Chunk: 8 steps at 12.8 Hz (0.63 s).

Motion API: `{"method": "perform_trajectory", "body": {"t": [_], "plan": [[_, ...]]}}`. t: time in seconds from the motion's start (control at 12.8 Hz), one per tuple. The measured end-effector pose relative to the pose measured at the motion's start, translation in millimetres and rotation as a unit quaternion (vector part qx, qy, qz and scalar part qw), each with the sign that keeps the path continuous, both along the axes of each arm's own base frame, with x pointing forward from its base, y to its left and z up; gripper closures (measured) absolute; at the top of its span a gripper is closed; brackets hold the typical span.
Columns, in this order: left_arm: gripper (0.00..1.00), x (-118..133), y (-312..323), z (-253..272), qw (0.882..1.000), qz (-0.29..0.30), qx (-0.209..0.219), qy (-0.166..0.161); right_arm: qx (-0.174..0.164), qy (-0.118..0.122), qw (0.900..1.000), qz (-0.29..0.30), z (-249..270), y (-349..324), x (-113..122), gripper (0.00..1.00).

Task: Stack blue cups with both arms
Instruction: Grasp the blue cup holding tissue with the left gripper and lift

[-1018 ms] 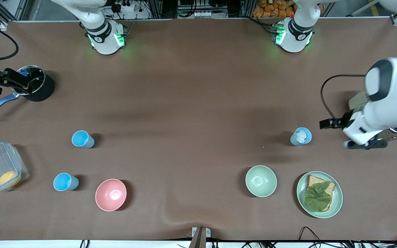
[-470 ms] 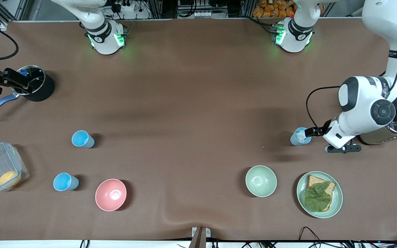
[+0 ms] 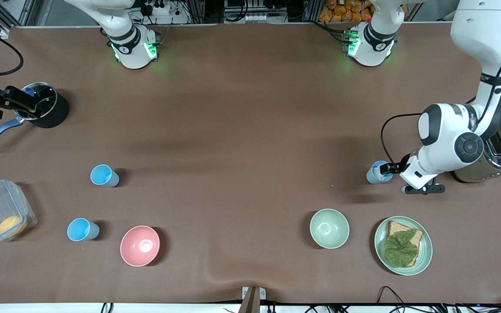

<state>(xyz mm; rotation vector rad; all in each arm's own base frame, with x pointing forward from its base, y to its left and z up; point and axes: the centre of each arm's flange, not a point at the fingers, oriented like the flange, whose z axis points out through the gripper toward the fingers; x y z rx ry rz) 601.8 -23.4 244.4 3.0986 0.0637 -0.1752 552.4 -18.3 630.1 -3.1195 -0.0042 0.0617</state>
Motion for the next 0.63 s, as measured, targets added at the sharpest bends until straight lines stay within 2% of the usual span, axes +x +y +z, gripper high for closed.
{"method": "perform_trajectory", "body": {"t": [0.08, 0.16, 0.63], "plan": [[0.21, -0.2, -0.1, -5.2, 1.000, 0.000, 0.000, 0.000, 0.000, 0.000, 1.000, 0.000, 0.0, 0.0, 0.0, 0.00], [0.29, -0.3, -0.1, -9.4, 1.000, 0.000, -0.001, 0.001, 0.000, 0.000, 1.000, 0.000, 0.0, 0.0, 0.0, 0.00], [0.95, 0.9, -3.0, -11.3, 1.000, -0.002, -0.002, -0.004, 0.000, 0.001, 1.000, 0.000, -0.1, 0.0, -0.1, 0.00]]}}
